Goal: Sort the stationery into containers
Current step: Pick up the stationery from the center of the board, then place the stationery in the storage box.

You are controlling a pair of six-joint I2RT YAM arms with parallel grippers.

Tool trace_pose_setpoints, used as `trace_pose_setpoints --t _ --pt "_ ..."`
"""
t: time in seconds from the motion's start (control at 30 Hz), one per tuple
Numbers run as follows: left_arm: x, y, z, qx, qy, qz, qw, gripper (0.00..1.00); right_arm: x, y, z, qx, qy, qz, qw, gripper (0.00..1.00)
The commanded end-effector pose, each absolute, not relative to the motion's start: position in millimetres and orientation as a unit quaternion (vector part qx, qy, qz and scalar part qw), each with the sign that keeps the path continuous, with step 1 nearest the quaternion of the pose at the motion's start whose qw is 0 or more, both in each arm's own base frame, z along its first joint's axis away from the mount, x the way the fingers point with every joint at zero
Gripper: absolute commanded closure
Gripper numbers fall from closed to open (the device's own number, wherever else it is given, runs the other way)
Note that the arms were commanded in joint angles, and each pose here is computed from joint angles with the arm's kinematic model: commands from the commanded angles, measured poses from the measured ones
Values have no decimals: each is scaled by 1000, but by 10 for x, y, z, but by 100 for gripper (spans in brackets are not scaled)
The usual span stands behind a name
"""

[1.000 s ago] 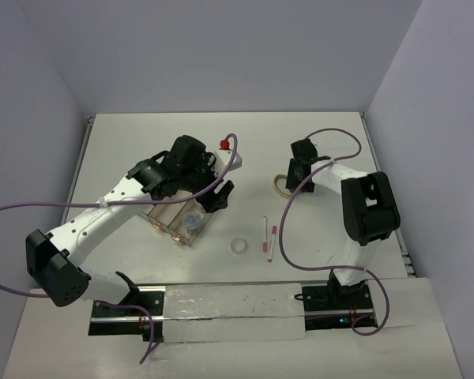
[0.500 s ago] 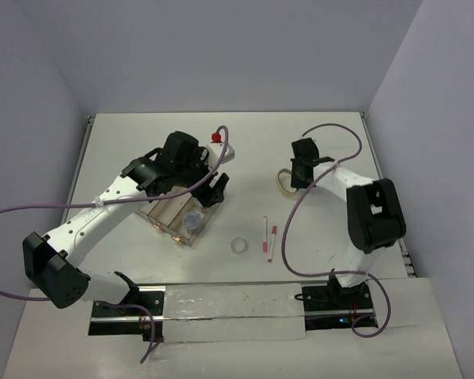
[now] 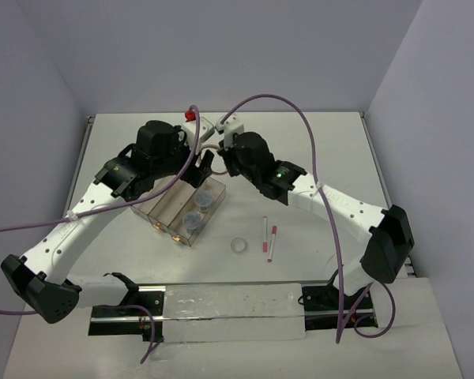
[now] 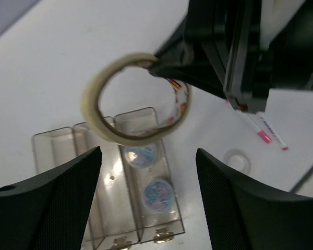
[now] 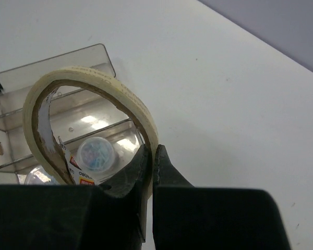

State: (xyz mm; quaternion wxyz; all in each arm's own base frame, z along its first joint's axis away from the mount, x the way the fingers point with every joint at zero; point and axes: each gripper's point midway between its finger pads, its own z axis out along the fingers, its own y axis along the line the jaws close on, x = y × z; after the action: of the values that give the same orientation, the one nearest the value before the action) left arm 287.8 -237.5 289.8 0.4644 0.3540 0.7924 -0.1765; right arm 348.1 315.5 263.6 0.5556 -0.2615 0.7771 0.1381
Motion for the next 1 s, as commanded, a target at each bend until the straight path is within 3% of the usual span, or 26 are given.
trace_pose_setpoints --t 0.0,0.17,0.27,0.5,0.73,0.77,0.87,0.93,0.97 --pt "3076 -2013 3173 309 785 -87 530 22 3375 3399 2735 -293 763 138 560 100" --pt "3143 -1902 3277 279 785 -65 549 22 3297 3505 2695 -300 763 148 554 100" --pt "3252 -1848 3165 272 796 -36 540 28 3209 3530 2750 -299 758 162 557 100" --pt "3118 -1954 2895 287 809 -85 505 29 3098 3513 2800 -297 750 184 561 100" --pt "3082 -1972 2747 298 820 -92 480 35 3057 3567 2799 -303 746 199 559 100" --pt "3086 -1969 2742 297 821 -91 480 39 3058 3570 2800 -303 745 199 560 100" --pt "3136 -1914 2666 288 829 -78 474 68 3044 3575 2807 -306 742 203 561 100" --pt "3150 -1866 2601 280 836 -73 467 94 3050 3586 2801 -307 743 203 560 100" --pt "3163 -1819 2540 271 842 -68 461 98 3057 3604 2797 -308 743 203 559 100"
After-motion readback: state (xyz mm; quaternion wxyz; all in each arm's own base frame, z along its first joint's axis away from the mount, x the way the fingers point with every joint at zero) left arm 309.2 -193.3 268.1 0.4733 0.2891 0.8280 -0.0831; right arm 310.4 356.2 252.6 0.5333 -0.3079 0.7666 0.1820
